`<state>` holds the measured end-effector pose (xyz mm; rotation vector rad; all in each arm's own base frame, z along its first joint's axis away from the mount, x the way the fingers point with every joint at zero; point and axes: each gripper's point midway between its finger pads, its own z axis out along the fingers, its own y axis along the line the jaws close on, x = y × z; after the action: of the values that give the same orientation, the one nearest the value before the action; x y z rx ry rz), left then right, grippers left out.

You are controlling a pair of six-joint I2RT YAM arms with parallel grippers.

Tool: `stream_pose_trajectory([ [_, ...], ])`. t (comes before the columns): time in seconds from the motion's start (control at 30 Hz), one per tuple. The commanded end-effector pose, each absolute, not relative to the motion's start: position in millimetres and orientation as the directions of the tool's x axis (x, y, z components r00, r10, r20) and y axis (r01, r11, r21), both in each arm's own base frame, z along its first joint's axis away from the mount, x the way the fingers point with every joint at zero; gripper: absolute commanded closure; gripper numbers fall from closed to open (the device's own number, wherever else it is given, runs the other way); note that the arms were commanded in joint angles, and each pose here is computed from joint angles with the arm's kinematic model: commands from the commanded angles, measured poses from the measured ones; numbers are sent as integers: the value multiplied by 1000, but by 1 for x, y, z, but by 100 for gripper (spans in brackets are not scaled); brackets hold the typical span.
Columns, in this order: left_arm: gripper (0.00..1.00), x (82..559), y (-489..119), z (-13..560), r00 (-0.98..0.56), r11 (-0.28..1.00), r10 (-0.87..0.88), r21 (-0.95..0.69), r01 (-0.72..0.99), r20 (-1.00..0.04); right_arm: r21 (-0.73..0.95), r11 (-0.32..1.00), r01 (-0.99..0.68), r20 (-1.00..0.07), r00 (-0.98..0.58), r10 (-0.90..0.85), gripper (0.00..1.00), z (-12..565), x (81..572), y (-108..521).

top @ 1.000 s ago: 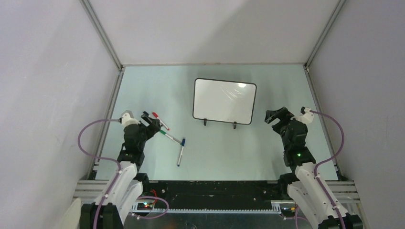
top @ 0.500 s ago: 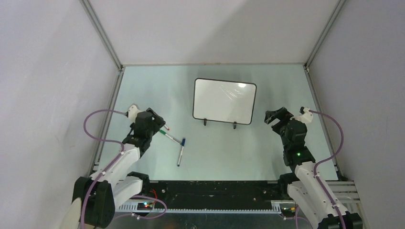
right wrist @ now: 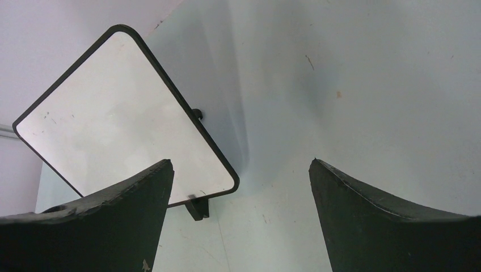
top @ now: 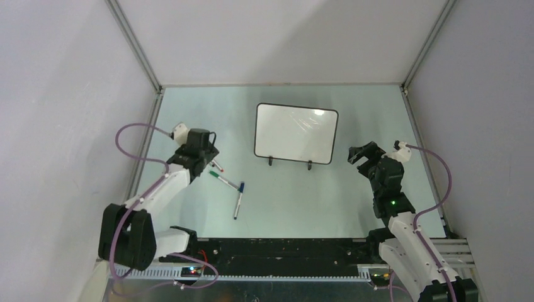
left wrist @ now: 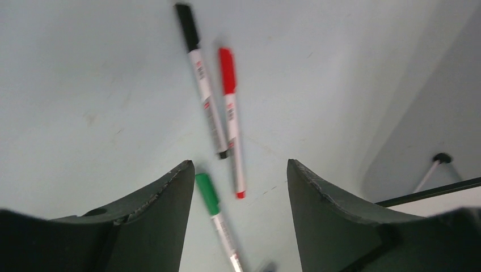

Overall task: Write a sentence on the whiteboard
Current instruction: Pick up the whiteboard marker from the center of the board.

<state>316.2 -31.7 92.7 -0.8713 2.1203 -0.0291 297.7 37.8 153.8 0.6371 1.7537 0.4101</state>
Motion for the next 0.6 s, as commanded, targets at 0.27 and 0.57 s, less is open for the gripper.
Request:
stream_pose_trajectory([
  [0.27, 36, 350, -61, 75, -528, 798, -569, -267, -540, -631, 586, 792, 170, -780, -145, 608, 8, 178, 302, 39],
  [0.57, 43, 359, -69, 50, -583, 807, -546, -190, -559, -602, 586, 793, 165, -780, -151, 607, 9, 176, 303, 41],
])
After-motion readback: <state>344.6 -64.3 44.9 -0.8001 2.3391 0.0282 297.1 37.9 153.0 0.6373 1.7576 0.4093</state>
